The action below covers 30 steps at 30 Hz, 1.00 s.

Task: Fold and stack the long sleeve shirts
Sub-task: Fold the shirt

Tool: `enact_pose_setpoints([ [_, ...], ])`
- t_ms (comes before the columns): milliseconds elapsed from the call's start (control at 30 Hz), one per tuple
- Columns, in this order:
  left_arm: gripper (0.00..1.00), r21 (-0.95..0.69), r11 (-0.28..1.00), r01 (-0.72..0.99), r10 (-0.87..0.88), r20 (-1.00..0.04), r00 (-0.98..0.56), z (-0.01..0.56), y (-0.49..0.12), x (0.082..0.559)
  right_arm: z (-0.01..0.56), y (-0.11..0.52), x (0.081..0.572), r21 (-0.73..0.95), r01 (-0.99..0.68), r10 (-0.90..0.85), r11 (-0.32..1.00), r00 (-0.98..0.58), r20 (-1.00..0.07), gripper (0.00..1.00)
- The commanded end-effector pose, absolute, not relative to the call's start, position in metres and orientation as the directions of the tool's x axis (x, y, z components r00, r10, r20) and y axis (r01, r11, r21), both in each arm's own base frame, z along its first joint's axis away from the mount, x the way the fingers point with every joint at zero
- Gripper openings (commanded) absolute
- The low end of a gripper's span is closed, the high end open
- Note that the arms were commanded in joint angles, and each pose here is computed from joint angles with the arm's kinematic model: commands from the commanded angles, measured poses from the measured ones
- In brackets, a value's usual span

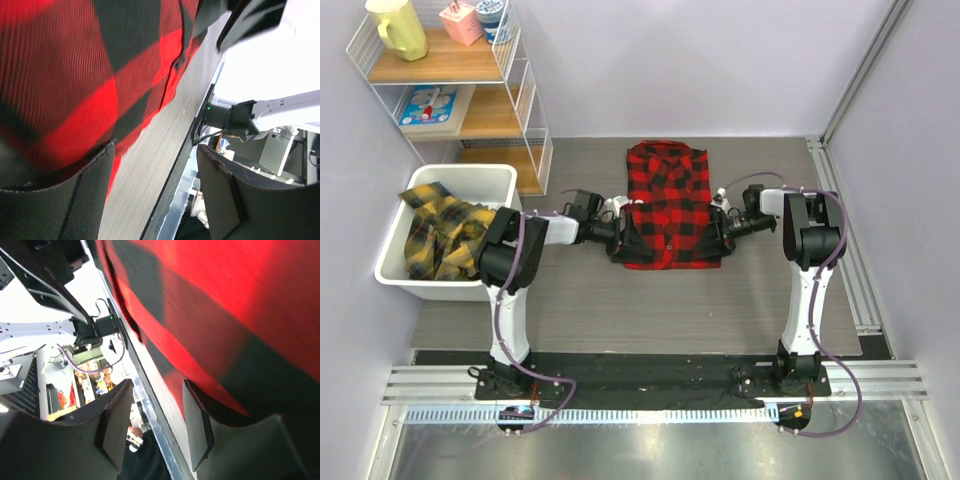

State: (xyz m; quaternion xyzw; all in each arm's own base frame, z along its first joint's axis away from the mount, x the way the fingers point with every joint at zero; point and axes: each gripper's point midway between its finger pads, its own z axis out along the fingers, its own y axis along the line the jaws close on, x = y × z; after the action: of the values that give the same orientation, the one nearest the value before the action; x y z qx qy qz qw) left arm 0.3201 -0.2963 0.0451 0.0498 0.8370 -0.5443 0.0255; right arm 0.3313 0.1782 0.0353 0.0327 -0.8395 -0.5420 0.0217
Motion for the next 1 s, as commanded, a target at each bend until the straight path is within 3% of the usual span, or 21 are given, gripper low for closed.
enact_pose_setpoints([
  [0, 0.69, -0.863, 0.491, 0.122, 0.045, -0.115, -0.992, 0.033, -0.275, 0.304, 0.020, 0.138, 0.308, 0.810, -0.121, -0.172, 0.574, -0.985, -0.025, 0.52],
  [200, 0.70, -0.819, 0.420, 0.392, 0.123, -0.376, -0.918, 0.117, -0.281, 0.326, 0.095, 0.148, 0.352, 0.828, -0.248, -0.160, 0.503, -0.968, -0.193, 0.52],
  [233, 0.68, -0.813, 0.427, 0.396, 0.124, -0.381, -0.916, 0.119, -0.282, 0.332, 0.093, 0.149, 0.375, 0.812, -0.286, -0.146, 0.509, -0.958, -0.246, 0.52],
  [300, 0.66, -0.814, 0.436, 0.385, 0.109, -0.377, -0.920, 0.113, -0.285, 0.351, 0.086, 0.148, 0.398, 0.799, -0.279, -0.120, 0.532, -0.960, -0.255, 0.52],
  [333, 0.65, -0.797, 0.451, 0.401, 0.091, -0.406, -0.909, 0.117, -0.288, 0.370, 0.092, 0.148, 0.422, 0.773, -0.332, -0.113, 0.541, -0.939, -0.324, 0.52],
  [433, 0.60, -0.792, 0.465, 0.395, 0.063, -0.416, -0.907, 0.105, -0.292, 0.406, 0.069, 0.145, 0.462, 0.746, -0.328, -0.080, 0.579, -0.934, -0.349, 0.52],
  [500, 0.57, -0.798, 0.488, 0.353, 0.031, -0.389, -0.921, 0.084, -0.287, 0.427, 0.041, 0.146, 0.473, 0.749, -0.298, -0.078, 0.592, -0.946, -0.314, 0.51],
  [633, 0.50, -0.782, 0.521, 0.343, 0.006, -0.398, -0.917, 0.063, -0.280, 0.458, 0.018, 0.150, 0.498, 0.715, -0.318, -0.082, 0.622, -0.935, -0.344, 0.50],
  [667, 0.50, -0.757, 0.529, 0.383, 0.026, -0.437, -0.899, 0.064, -0.280, 0.465, 0.014, 0.151, 0.501, 0.705, -0.323, -0.084, 0.632, -0.932, -0.352, 0.49],
  [767, 0.50, -0.736, 0.536, 0.413, 0.066, -0.451, -0.890, 0.066, -0.277, 0.462, 0.028, 0.155, 0.506, 0.692, -0.353, -0.085, 0.630, -0.917, -0.390, 0.48],
  [967, 0.50, -0.566, 0.634, 0.528, 0.124, -0.599, -0.791, 0.105, -0.273, 0.468, 0.091, 0.166, 0.503, 0.635, -0.451, -0.091, 0.627, -0.852, -0.516, 0.44],
])
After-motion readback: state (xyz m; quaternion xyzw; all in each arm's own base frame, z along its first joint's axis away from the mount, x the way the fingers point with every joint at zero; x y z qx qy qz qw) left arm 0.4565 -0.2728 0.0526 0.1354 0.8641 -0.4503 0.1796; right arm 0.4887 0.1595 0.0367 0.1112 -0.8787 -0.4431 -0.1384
